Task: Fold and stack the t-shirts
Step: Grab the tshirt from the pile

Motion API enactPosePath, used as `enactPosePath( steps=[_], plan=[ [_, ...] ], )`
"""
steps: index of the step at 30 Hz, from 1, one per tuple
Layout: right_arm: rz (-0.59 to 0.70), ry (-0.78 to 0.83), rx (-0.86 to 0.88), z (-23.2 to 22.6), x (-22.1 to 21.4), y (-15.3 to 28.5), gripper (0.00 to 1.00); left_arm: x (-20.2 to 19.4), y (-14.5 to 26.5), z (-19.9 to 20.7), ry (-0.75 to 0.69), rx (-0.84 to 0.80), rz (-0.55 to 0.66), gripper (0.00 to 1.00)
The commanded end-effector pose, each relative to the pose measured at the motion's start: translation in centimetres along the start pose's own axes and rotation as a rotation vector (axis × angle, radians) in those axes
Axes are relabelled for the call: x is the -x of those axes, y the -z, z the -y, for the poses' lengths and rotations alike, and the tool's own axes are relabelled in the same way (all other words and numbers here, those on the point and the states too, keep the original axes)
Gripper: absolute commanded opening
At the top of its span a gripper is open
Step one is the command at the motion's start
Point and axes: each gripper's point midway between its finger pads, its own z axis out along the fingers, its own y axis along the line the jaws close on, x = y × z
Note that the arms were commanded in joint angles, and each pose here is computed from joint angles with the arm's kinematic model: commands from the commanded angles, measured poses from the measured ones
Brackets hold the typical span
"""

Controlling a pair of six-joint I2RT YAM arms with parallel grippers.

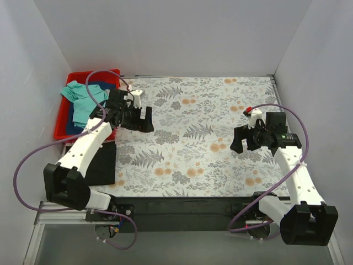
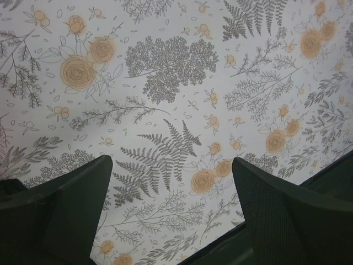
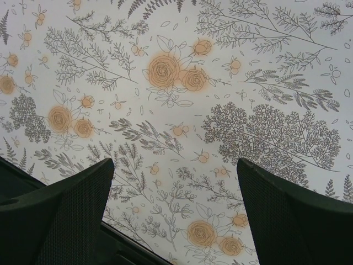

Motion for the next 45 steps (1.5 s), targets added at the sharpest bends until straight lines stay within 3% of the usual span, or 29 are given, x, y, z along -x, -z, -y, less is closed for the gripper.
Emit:
enactPosePath(
  steps=[1, 6, 9, 11, 14, 17, 20, 26, 38, 39, 40, 45],
  plan=[
    [0.031, 0.031, 0.013, -0.4, 0.6, 0.4, 0.98, 5.3, 1.3, 1.0, -0.017, -0.023, 0.098, 0.90],
    [0.038, 0.022, 0.006, 0.1, 0.6, 0.6, 0.98, 12.2, 3.0, -1.7, 0.030, 0.013, 0.182, 0.90],
    [0.041, 0.023, -0.009, 0.4, 0.7, 0.6, 0.98, 16.4, 4.9, -7.1, 0.098, 0.059, 0.239, 0.90],
    [0.046, 0.030, -0.021, 0.6, 0.6, 0.7, 0.98, 18.3, 6.3, -14.4, 0.164, 0.199, 0.277, 0.90],
    [0.049, 0.030, -0.013, 0.5, 0.6, 0.6, 0.98, 19.6, 6.8, -18.7, 0.174, 0.274, 0.290, 0.90],
    [0.034, 0.018, 0.004, 0.5, 0.3, 0.1, 0.98, 17.9, 4.9, -23.6, 0.226, 0.315, 0.232, 0.89],
    [0.018, 0.007, 0.006, 0.7, 0.0, -0.3, 0.98, 16.8, 4.5, -27.3, 0.282, 0.304, 0.252, 0.89],
    [0.005, -0.003, 0.013, 0.9, -0.1, -0.7, 0.98, 14.8, 1.8, -34.7, 0.344, 0.445, 0.235, 0.85],
    [-0.026, -0.033, 0.009, 1.4, -0.8, -1.4, 0.98, 10.0, -2.9, -41.2, 0.421, 0.584, 0.125, 0.79],
    [-0.027, -0.036, 0.011, 1.4, -0.8, -1.4, 0.98, 9.8, -3.3, -41.2, 0.421, 0.581, 0.121, 0.76],
    [-0.030, -0.036, 0.013, 1.4, -0.9, -1.4, 0.98, 9.8, -3.3, -41.2, 0.424, 0.577, 0.123, 0.65],
    [-0.035, -0.043, 0.018, 1.4, -0.9, -1.6, 0.98, 12.1, -1.9, -40.4, 0.400, 0.557, 0.191, 0.28]
  ],
)
